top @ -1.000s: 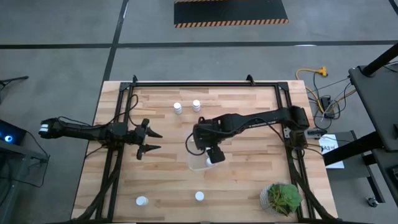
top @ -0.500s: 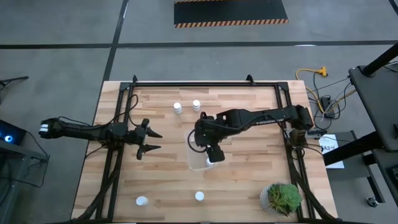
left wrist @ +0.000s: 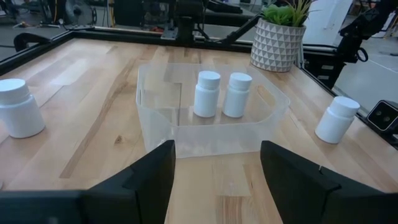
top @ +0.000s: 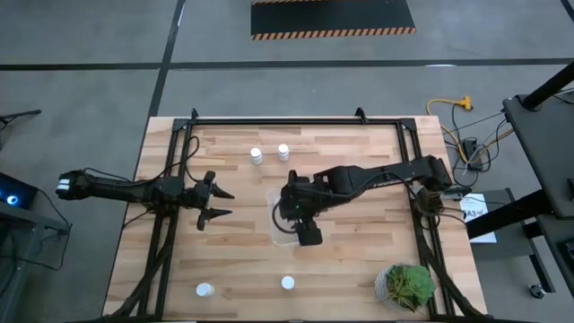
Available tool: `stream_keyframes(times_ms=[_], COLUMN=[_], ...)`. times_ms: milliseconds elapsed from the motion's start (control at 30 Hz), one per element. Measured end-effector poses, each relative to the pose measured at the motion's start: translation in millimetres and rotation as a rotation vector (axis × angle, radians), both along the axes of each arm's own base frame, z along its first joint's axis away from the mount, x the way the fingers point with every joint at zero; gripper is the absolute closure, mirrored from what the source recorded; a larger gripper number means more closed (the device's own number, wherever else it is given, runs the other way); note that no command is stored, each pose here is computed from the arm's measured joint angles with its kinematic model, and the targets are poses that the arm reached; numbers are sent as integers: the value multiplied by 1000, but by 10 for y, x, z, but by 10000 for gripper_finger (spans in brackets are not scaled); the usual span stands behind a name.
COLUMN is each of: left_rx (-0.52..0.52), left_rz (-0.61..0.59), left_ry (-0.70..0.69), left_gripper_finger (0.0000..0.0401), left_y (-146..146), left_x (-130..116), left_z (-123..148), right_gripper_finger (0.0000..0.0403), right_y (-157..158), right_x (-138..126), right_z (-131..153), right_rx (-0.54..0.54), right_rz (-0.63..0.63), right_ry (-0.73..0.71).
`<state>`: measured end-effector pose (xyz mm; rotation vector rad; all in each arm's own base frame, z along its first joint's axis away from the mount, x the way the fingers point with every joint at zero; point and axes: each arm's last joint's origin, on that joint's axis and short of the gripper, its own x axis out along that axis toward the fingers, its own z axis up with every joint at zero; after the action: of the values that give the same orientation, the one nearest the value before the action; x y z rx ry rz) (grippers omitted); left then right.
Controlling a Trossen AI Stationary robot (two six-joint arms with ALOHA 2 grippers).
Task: Pick and place pill bottles into a basket
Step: Put the white pill bottle into the transparent bin
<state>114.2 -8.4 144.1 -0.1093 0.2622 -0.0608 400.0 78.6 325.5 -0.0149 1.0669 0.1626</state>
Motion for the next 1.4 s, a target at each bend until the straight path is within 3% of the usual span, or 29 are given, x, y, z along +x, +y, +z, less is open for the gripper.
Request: stream_keyframes(times_ms=[467,900,1100,1400], left_rx=[0,0,0,0], left_rz=[0,0,0,0], left_ry=[0,0,0,-2], left_gripper_finger=[182,182,182,182], left_y=[0,0,0,0], left_x=[0,0,0,0], left_z=[1,0,1,2], right_gripper_finger=[179,179,179,179], right_y=[476,901,1110,1329], right_x=[10,-40,-57,141], right_z=[-193,-156,-293,-590], right_rx=[14,53,58,60], right_rz=[59,142,178,225], right_ry=[37,-70,-51,-28])
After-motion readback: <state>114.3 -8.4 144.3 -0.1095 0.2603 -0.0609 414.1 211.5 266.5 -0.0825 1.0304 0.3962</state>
